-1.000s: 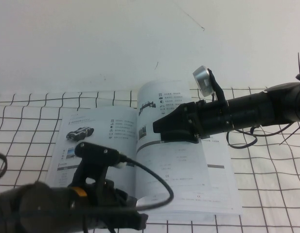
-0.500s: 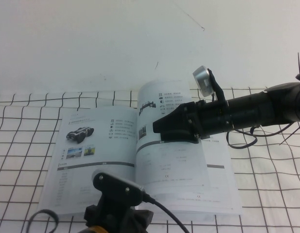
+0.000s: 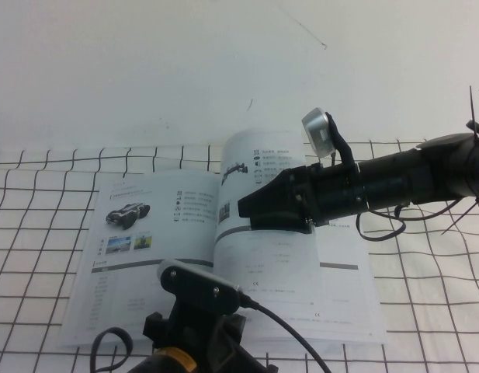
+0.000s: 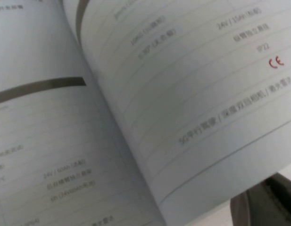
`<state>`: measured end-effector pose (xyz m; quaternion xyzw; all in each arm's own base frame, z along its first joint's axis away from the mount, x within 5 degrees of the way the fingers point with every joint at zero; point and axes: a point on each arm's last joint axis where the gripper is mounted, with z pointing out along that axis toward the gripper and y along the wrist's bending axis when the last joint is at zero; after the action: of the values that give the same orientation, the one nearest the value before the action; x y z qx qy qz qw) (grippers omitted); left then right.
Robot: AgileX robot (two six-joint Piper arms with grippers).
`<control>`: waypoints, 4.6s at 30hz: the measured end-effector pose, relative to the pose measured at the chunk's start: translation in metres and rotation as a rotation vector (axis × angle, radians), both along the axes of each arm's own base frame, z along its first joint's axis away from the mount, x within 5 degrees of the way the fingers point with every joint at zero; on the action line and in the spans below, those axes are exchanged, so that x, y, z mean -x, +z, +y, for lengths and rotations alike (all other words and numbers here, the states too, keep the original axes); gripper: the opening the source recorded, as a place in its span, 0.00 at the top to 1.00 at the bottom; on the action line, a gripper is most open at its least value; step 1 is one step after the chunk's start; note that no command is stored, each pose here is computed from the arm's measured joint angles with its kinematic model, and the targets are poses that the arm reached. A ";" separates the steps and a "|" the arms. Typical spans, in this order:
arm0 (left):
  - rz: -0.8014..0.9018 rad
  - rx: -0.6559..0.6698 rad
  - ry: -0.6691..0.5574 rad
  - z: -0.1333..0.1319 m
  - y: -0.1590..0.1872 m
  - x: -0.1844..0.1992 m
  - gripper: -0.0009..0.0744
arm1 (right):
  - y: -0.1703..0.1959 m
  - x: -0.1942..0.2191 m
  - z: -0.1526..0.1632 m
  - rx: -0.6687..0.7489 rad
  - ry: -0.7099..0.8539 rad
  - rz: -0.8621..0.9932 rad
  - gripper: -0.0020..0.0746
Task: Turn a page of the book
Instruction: Open the closed book
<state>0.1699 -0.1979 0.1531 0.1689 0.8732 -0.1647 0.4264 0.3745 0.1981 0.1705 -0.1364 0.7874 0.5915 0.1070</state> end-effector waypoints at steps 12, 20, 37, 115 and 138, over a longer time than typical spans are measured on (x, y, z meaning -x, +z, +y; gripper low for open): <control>-0.011 0.046 0.125 0.006 0.002 -0.005 0.99 | 0.007 0.002 0.005 -0.079 0.010 0.001 0.43; -0.009 0.068 0.202 0.010 0.003 -0.007 0.99 | 0.027 0.004 0.004 -0.114 0.003 -0.057 0.43; -0.034 0.212 0.371 0.016 0.009 -0.013 0.99 | 0.098 0.053 -0.030 0.417 0.235 -0.367 0.89; 0.165 0.254 0.205 0.016 0.062 -0.074 0.99 | -0.051 0.032 -0.006 0.752 0.359 -0.068 0.97; 0.434 0.074 0.315 0.056 -0.024 -0.114 0.99 | -0.048 0.032 -0.009 0.790 0.311 -0.029 0.97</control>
<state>0.2840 -0.1423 0.1287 -0.0238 0.9531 -0.1605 0.2553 0.3427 0.1888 0.1228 -0.2924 0.9221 0.2513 -0.0327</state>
